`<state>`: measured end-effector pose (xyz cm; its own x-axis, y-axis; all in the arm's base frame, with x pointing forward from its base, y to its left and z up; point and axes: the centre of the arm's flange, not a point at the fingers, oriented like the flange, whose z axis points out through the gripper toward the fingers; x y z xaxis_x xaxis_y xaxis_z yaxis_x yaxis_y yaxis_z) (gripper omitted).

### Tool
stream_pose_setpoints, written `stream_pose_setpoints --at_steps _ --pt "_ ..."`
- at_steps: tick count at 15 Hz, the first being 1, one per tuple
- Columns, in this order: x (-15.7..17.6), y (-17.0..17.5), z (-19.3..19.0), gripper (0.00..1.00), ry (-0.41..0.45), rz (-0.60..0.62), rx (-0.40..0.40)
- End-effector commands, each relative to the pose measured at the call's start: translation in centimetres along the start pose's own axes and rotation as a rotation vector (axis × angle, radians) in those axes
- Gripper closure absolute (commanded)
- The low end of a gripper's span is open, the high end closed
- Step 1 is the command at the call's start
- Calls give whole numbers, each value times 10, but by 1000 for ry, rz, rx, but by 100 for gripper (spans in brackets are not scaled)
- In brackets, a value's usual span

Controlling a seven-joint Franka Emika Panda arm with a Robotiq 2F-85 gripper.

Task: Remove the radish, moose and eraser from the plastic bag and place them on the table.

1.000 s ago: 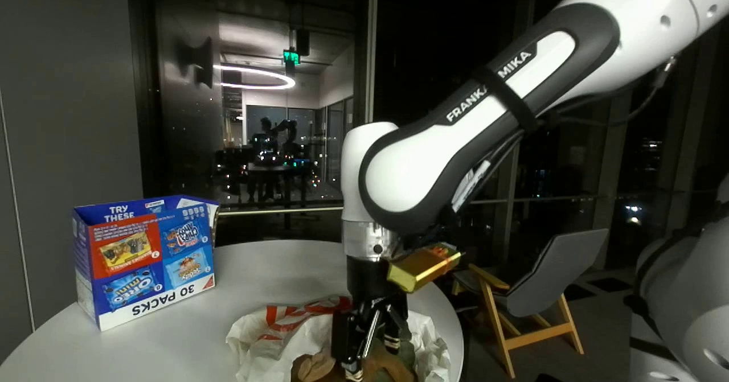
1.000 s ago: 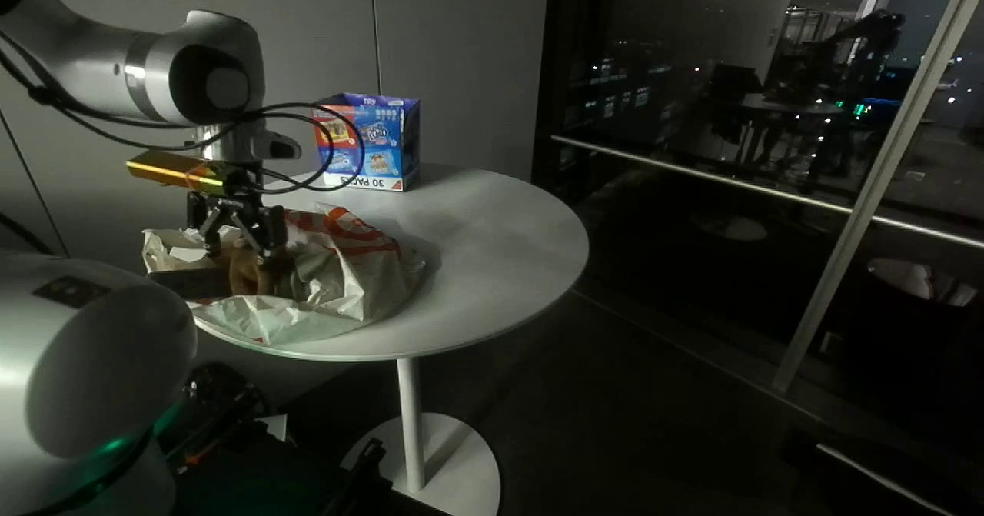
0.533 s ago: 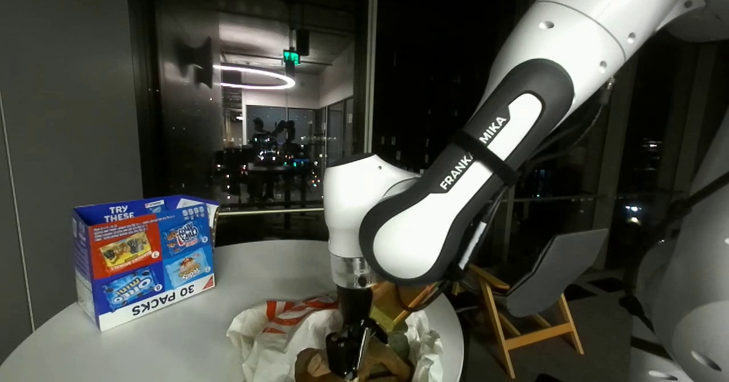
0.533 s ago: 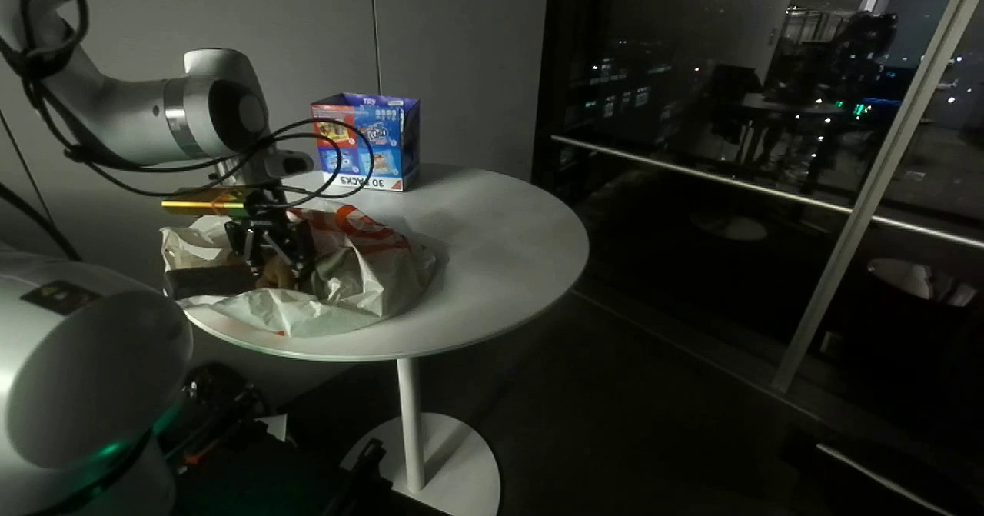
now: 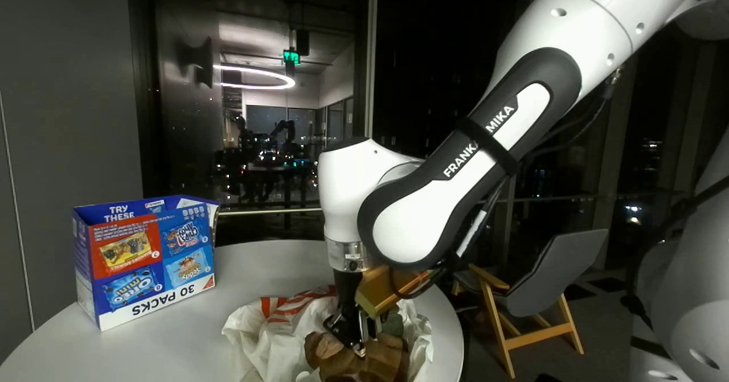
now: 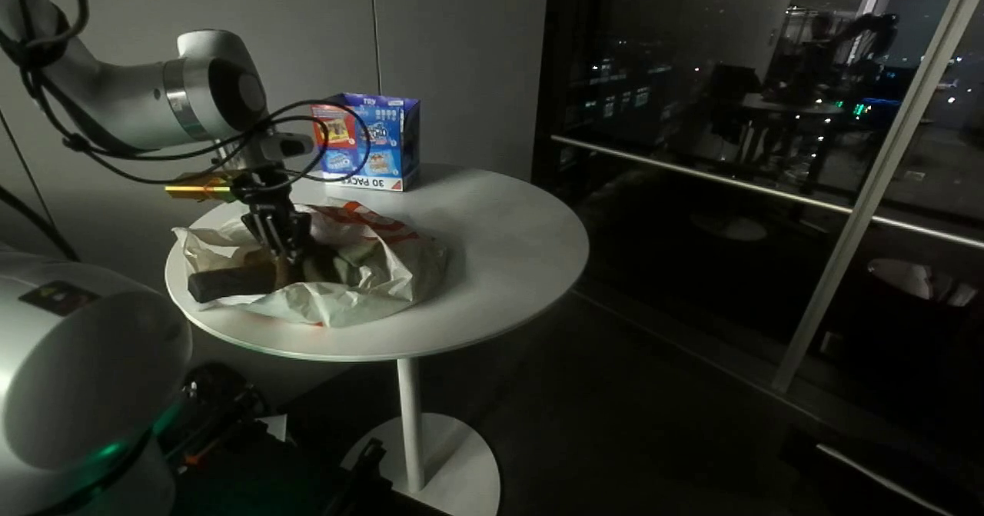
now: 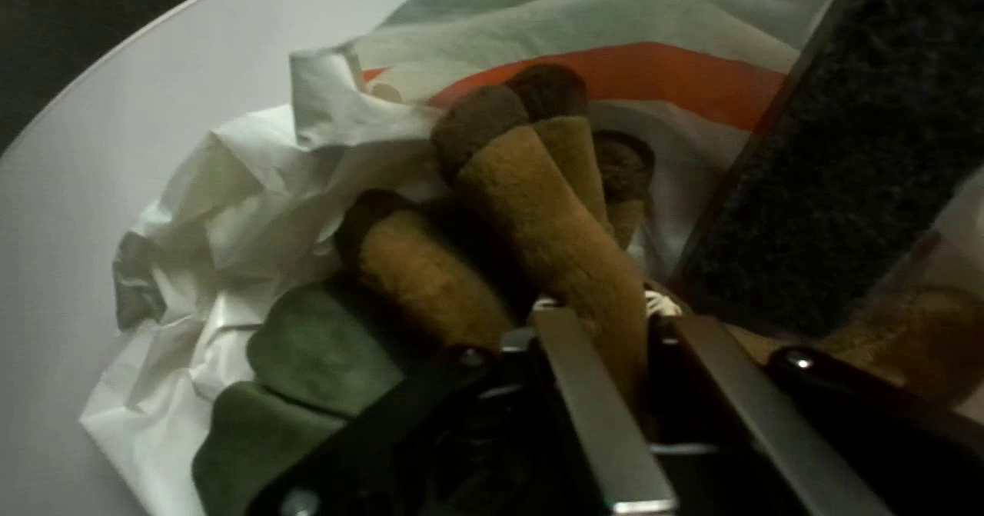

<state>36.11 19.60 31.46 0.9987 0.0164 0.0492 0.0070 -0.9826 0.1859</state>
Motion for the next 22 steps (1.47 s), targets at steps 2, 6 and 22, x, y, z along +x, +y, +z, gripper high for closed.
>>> stream_pose_setpoints --at_steps 2,6,22 --pt "-17 20 -63 89 126 124 -93" --pt "-49 22 -124 90 292 182 -115" --pt "8 -31 -151 91 589 176 -631"
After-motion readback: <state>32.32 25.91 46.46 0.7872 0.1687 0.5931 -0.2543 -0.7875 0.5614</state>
